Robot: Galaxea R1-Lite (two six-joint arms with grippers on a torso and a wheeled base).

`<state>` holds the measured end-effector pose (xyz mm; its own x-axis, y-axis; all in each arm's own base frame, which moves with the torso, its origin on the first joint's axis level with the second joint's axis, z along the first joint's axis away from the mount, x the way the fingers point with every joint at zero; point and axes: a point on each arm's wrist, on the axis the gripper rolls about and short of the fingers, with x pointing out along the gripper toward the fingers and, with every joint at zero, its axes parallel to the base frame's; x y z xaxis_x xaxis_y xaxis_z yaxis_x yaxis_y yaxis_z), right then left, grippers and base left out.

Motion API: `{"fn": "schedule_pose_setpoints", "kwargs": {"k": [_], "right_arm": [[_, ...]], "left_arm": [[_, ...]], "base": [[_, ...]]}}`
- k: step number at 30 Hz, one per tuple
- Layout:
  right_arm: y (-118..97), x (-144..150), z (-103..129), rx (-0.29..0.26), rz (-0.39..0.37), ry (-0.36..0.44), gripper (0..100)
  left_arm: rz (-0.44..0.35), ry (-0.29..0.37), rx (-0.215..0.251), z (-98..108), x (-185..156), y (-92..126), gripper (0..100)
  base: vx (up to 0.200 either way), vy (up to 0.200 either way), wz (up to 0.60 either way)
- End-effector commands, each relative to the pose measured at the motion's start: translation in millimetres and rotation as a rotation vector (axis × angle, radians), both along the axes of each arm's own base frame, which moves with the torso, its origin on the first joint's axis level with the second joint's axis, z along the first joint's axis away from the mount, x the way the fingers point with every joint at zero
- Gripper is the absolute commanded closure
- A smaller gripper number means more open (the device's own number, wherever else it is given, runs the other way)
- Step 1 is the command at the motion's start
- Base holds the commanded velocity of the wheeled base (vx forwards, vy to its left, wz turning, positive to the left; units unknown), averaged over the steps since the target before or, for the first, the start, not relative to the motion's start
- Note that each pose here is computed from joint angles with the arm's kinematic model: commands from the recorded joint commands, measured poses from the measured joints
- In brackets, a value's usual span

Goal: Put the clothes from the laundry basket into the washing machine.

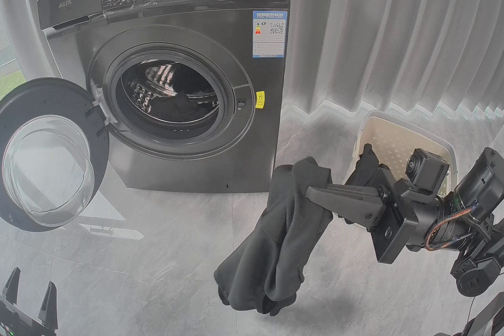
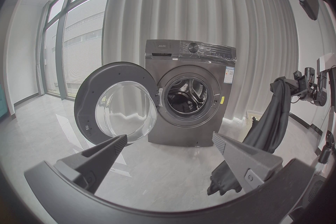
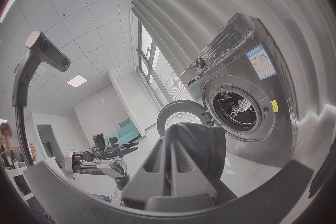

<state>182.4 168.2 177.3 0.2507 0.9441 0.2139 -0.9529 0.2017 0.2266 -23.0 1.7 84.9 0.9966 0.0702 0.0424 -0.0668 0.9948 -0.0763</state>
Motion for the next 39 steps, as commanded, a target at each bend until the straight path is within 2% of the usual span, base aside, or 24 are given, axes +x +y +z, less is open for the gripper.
{"fn": "schedule_pose_setpoints", "kwargs": {"k": [1,10,13,16,17,19,23,26,28,29,33,35,37,39], "right_arm": [[0,1,0,0.002,-0.002,-0.002,100],[-1,2,0,0.002,-0.009,-0.002,100],[-4,5,0,0.002,-0.033,-0.003,100],[-7,9,-1,0.006,-0.106,-0.004,100],[-7,9,-1,0.006,-0.106,-0.004,100],[-5,16,-4,-0.005,-0.175,-0.019,100],[4,24,-10,-0.024,-0.225,-0.029,100],[19,20,-17,-0.061,-0.339,0.048,100],[28,17,-15,-0.049,-0.42,0.075,100],[31,16,-13,-0.038,-0.437,0.077,100],[43,14,2,0.045,-0.41,0.103,100],[45,17,7,0.06,-0.415,0.095,100],[47,19,8,0.065,-0.414,0.091,100],[50,22,8,0.072,-0.405,0.096,100]], "left_arm": [[0.0,0.006,0.0,-5,0,0,0],[0.0,0.004,0.0,-4,0,0,0],[0.0,0.004,0.001,-5,0,0,0],[0.0,0.004,0.003,-4,0,0,0],[0.0,0.004,0.003,-4,0,0,0],[0.001,0.006,0.006,-5,0,0,0],[0.001,0.005,0.004,-4,0,0,0],[0.001,0.005,0.004,-4,0,0,0],[0.001,0.007,0.012,-5,0,0,0],[-0.001,0.005,0.015,-4,0,0,0],[-0.052,-0.003,0.024,-4,0,-1,0],[-0.086,-0.049,0.012,15,-2,-2,0],[-0.102,-0.123,0.008,54,-4,-2,0],[-0.126,-0.146,0.013,80,-2,-2,0]], "base": [[0.0,0.0,0.0],[0.0,0.0,0.0],[0.0,0.0,0.0],[0.0,0.0,0.0],[0.0,0.0,0.0],[0.0,0.0,0.0],[0.0,0.0,0.0],[0.0,0.0,0.0],[0.0,0.0,0.0],[0.0,0.0,0.0],[0.0,0.0,0.0],[0.0,0.0,0.0],[0.0,0.0,0.0],[0.0,0.0,0.0]]}}
